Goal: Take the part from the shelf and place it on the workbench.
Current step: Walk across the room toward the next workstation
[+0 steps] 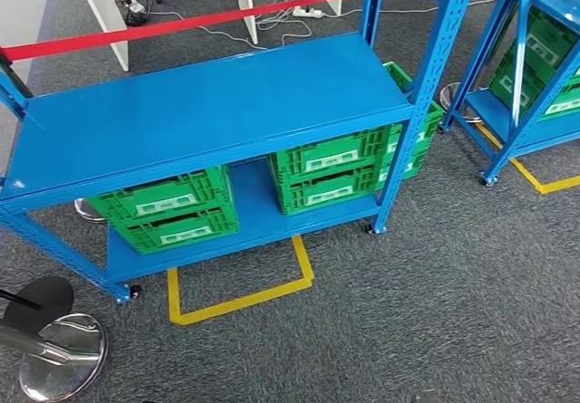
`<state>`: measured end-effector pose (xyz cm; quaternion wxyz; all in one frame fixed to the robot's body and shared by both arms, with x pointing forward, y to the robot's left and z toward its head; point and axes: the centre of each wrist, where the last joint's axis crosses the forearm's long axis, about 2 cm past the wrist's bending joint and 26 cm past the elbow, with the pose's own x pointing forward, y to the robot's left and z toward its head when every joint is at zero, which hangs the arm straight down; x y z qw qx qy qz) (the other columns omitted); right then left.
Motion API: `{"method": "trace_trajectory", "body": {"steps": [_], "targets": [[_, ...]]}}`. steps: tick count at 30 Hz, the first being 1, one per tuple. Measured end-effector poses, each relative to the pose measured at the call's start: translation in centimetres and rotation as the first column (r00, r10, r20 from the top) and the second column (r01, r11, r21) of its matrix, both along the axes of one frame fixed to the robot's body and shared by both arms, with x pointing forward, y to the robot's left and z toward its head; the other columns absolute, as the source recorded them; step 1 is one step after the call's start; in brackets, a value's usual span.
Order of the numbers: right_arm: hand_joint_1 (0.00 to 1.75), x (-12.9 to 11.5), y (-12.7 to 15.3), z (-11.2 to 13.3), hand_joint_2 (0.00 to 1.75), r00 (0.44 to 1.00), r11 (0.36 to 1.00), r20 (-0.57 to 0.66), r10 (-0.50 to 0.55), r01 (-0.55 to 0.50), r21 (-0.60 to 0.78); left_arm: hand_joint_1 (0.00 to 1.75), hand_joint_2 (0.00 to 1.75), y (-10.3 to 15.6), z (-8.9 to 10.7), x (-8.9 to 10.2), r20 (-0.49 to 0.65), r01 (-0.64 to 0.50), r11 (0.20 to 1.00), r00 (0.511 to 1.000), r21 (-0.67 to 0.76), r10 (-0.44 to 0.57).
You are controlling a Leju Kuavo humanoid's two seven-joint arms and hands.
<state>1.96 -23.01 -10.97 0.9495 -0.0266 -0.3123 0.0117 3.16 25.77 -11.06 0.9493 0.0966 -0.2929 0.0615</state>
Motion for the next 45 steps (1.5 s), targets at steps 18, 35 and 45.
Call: {"method": "trace_trajectory", "body": {"steps": [18,35,45], "targets": [[0.00,0.18,0.11,0.02,0.00,1.000,1.000,0.003,-0.001,0.001,0.005,0.00,0.00,0.01,-0.01,-0.10,-0.002,0.004,1.000,1.000,0.002,-0.004],[0.00,0.02,-0.02,0.00,0.00,1.000,1.000,0.000,0.002,-0.002,0.001,0.00,0.00,-0.04,-0.02,-0.24,-0.005,0.005,1.000,1.000,0.001,-0.005],[0.00,0.23,0.15,0.03,0.00,1.000,1.000,0.005,0.003,-0.003,0.004,0.00,0.00,0.09,-0.04,-0.34,-0.007,0.002,1.000,1.000,0.004,-0.002]]}}
